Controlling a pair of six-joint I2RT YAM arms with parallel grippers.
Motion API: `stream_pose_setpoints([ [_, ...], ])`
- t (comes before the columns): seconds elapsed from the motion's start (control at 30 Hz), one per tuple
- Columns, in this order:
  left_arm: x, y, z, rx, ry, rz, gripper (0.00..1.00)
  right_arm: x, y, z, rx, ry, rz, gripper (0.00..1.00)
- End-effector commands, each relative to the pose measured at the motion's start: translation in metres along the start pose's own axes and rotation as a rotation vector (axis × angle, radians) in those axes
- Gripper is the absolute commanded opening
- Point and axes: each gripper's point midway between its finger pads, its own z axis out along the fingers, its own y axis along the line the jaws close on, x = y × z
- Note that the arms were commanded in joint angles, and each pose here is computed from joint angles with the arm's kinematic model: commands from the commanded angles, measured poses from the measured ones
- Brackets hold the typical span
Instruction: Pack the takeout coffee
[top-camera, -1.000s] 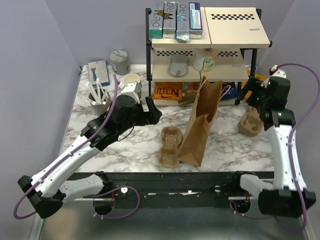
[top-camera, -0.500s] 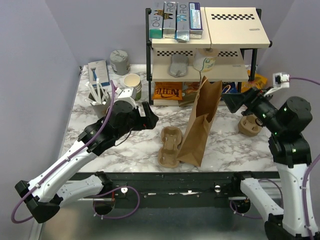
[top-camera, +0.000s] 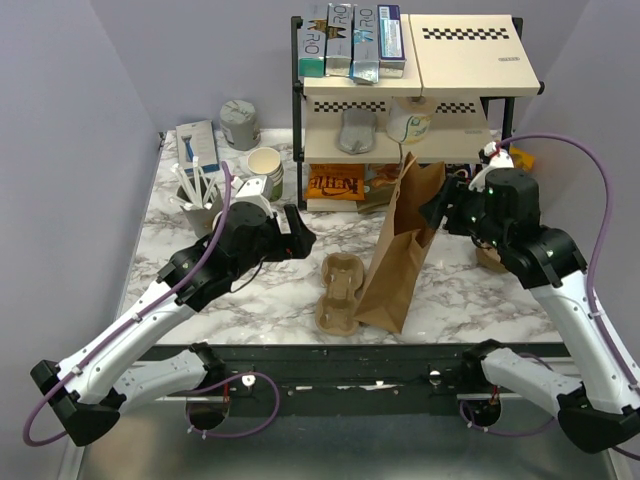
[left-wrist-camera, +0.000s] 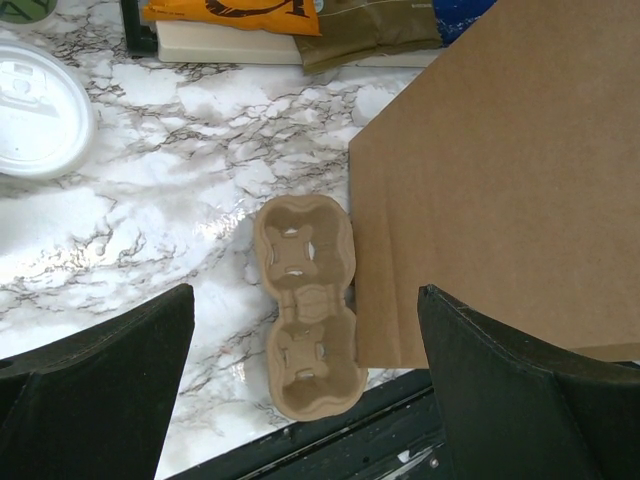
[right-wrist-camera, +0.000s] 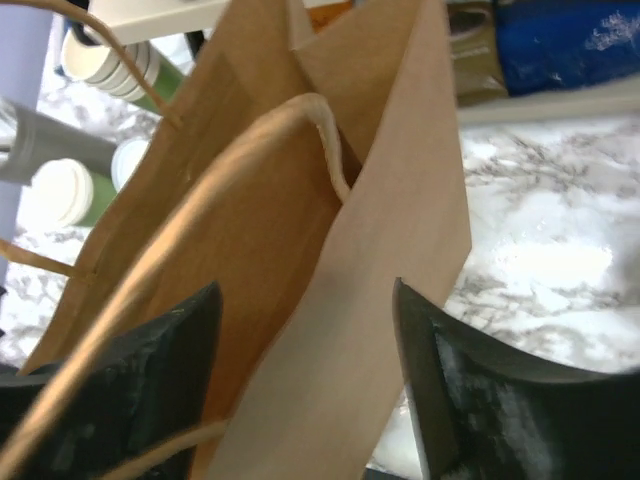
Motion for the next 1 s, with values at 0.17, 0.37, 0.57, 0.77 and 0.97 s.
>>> stream_pose_setpoints([
  [0.17,-0.037,-0.028,-0.007,0.082,-0.084,-0.001,0.99,0.006,-0.02,-0.02,0.077,-0.03,-0.032,0.21],
  [0.37,-0.058,-0.08,-0.003,0.246,-0.059,-0.029,0.99,-0.016,-0.002,-0.04,-0.069,-0.172,-0.183,0.01],
  [0.57,-0.054,-0.117,0.008,0.322,0.033,-0.14,0.99,-0.009,0.011,-0.046,-0.191,-0.244,-0.2,0.01],
  [0.77,-0.046,-0.135,0.012,0.239,0.027,-0.151,0.99,-0.013,0.009,-0.054,-0.184,-0.293,-0.202,0.01],
  [0.97,-0.054,-0.147,0.017,0.159,-0.003,-0.229,0.99,-0.01,0.0,-0.043,-0.102,-0.289,-0.217,0.01],
])
